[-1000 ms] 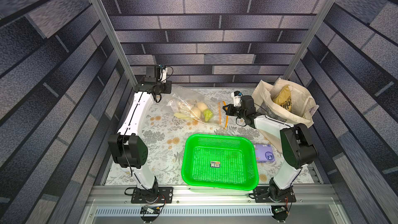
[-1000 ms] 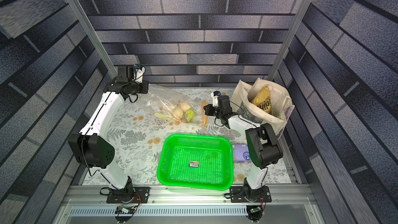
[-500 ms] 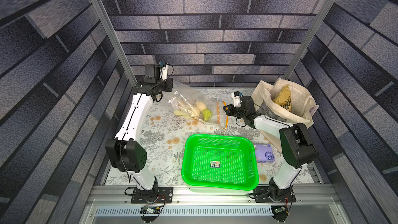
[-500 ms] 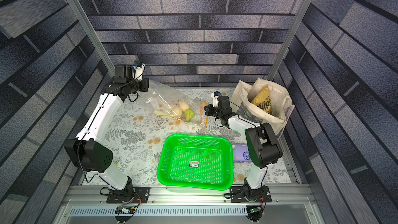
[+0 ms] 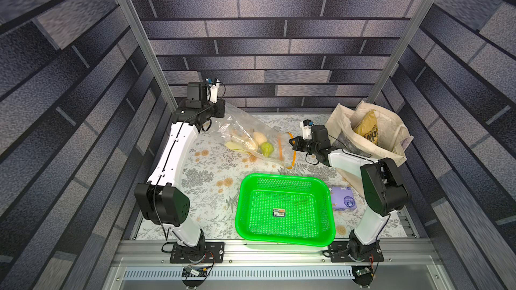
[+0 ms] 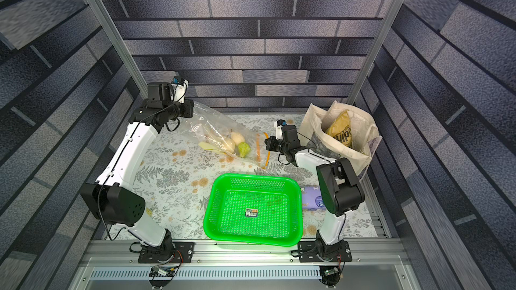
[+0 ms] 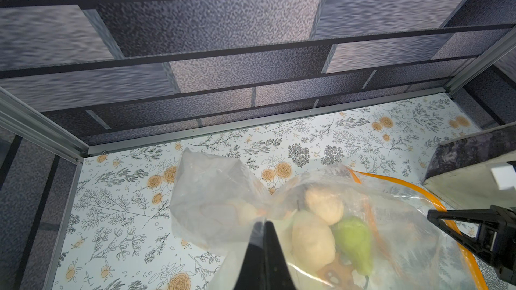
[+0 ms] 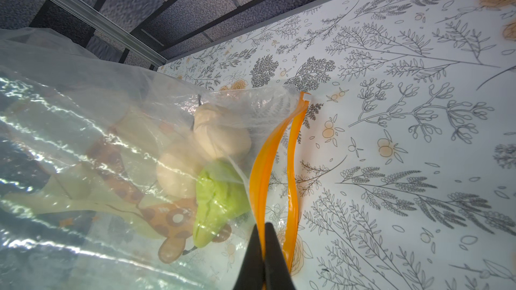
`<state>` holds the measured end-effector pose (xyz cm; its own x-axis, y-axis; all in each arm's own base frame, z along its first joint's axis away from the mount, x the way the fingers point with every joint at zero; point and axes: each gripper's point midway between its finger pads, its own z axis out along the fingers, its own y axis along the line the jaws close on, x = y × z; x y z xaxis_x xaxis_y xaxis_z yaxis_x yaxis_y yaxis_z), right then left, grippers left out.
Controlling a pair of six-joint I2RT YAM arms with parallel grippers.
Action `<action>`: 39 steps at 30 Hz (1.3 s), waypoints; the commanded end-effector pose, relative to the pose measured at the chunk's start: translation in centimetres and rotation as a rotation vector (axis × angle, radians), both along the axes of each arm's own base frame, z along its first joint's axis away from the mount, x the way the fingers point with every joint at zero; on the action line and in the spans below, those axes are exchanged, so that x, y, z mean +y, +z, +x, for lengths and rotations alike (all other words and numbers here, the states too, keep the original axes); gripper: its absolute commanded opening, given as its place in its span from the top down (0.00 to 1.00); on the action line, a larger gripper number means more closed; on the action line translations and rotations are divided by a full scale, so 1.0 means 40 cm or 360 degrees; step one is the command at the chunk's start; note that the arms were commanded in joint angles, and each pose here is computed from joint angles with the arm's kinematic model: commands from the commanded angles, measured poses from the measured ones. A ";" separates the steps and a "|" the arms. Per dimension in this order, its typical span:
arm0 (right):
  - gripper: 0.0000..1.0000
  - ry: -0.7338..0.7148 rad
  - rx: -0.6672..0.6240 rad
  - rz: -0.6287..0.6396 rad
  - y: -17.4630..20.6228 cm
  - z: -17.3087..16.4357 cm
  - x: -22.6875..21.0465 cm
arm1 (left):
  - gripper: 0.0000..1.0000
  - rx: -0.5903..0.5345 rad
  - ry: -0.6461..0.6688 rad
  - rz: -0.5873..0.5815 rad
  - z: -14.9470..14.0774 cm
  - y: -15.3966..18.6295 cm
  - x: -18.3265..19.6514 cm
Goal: Open the zip-top bag and take out the pear
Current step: Adjust the zipper food storage bag at the center of the board.
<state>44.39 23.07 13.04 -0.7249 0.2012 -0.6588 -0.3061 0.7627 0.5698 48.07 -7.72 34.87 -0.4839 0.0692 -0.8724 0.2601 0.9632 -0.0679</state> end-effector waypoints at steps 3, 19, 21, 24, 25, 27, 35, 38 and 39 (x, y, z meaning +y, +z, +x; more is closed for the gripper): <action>0.94 -0.0015 0.0056 -0.0016 -0.027 0.001 -0.010 | 1.00 0.0047 0.0065 0.0016 0.006 -0.022 0.032; 0.94 0.0083 0.0006 0.0093 0.028 0.008 0.024 | 1.00 0.0293 0.0251 0.0031 0.017 -0.218 0.147; 0.94 0.0094 0.0006 0.0108 0.032 0.007 0.029 | 1.00 0.0321 0.0247 0.0018 0.018 -0.237 0.149; 0.94 0.0117 0.0016 0.0143 0.038 0.007 0.038 | 0.98 0.0363 0.0238 0.0002 0.019 -0.263 0.150; 0.94 0.0125 0.0019 0.0156 0.041 0.008 0.042 | 0.97 0.0378 0.0237 -0.0004 0.019 -0.271 0.151; 0.94 0.0136 0.0024 0.0182 0.045 0.009 0.047 | 0.94 0.0396 0.0237 -0.0008 0.017 -0.283 0.153; 0.94 0.0145 0.0058 0.0242 0.047 0.018 0.061 | 0.79 0.0424 0.0211 -0.0031 0.003 -0.296 0.155; 0.93 0.0139 0.0066 0.0263 0.046 0.019 0.062 | 0.86 0.0437 0.0190 -0.0053 0.000 -0.304 0.150; 0.93 0.0135 0.0067 0.0268 0.046 0.019 0.062 | 0.92 0.0442 0.0189 -0.0053 -0.001 -0.308 0.151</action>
